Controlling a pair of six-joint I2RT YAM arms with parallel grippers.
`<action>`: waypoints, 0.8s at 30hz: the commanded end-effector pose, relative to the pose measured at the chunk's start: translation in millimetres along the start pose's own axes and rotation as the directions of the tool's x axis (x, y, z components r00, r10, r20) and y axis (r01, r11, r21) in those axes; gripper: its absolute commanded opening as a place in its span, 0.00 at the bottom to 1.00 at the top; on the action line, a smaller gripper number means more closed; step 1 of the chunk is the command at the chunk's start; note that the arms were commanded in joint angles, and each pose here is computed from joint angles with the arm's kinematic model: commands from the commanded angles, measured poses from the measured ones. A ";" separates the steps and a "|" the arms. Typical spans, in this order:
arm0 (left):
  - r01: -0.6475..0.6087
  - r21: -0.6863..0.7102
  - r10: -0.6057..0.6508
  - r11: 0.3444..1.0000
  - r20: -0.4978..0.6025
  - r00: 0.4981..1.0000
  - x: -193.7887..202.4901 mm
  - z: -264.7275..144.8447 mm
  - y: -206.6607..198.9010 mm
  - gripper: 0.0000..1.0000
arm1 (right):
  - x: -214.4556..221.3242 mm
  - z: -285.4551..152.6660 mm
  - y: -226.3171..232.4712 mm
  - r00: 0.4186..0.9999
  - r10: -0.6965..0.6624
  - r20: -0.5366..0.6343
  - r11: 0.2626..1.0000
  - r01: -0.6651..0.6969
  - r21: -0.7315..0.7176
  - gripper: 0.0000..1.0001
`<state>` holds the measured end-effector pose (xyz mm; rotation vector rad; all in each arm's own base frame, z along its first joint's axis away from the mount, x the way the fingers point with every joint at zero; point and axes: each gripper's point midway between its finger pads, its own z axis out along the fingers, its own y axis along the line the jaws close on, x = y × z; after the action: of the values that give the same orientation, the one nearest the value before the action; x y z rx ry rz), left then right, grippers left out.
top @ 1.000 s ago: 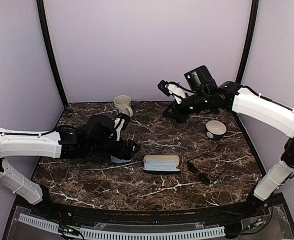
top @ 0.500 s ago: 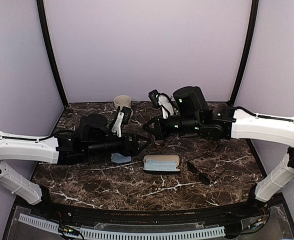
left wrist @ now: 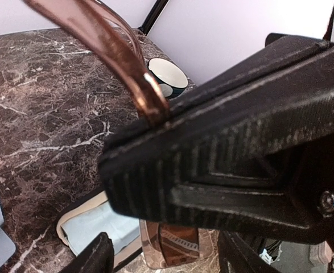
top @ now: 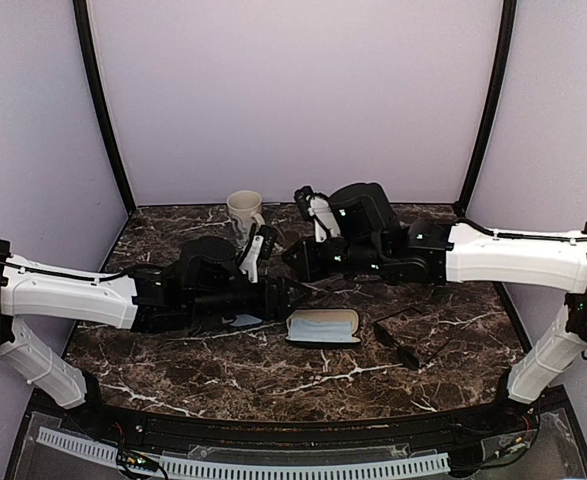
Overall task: Organize the sunglasses
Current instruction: Pass from the right arm to the left
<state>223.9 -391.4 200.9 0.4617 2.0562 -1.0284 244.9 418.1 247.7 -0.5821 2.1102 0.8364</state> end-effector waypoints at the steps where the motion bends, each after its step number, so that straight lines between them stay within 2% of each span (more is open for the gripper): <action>1: -0.012 0.019 0.012 1.000 0.026 1.000 -14.7 0.8 -11.5 0.60 | -18.5 -3.0 11.5 0.998 0.016 0.056 1.000 -0.015 -0.018 0.00; 4: -0.013 0.014 0.012 1.000 0.021 1.000 -13.9 2.4 -10.7 0.50 | -18.2 -2.3 11.5 0.998 0.016 0.053 1.000 -0.016 -0.014 0.00; 8: -0.013 0.019 0.013 1.000 0.026 1.000 -13.9 2.9 -11.2 0.41 | -15.3 -0.4 11.6 0.999 0.007 0.043 1.000 -0.006 -0.012 0.00; 24: -0.028 0.032 0.027 0.999 0.040 0.999 -16.6 1.6 -13.2 0.19 | -9.2 0.1 12.9 1.000 0.001 0.018 1.000 -0.001 -0.025 0.05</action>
<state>225.3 -398.7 201.3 0.4824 2.0518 -1.0344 245.9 420.6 248.2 -0.5761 2.1144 0.8351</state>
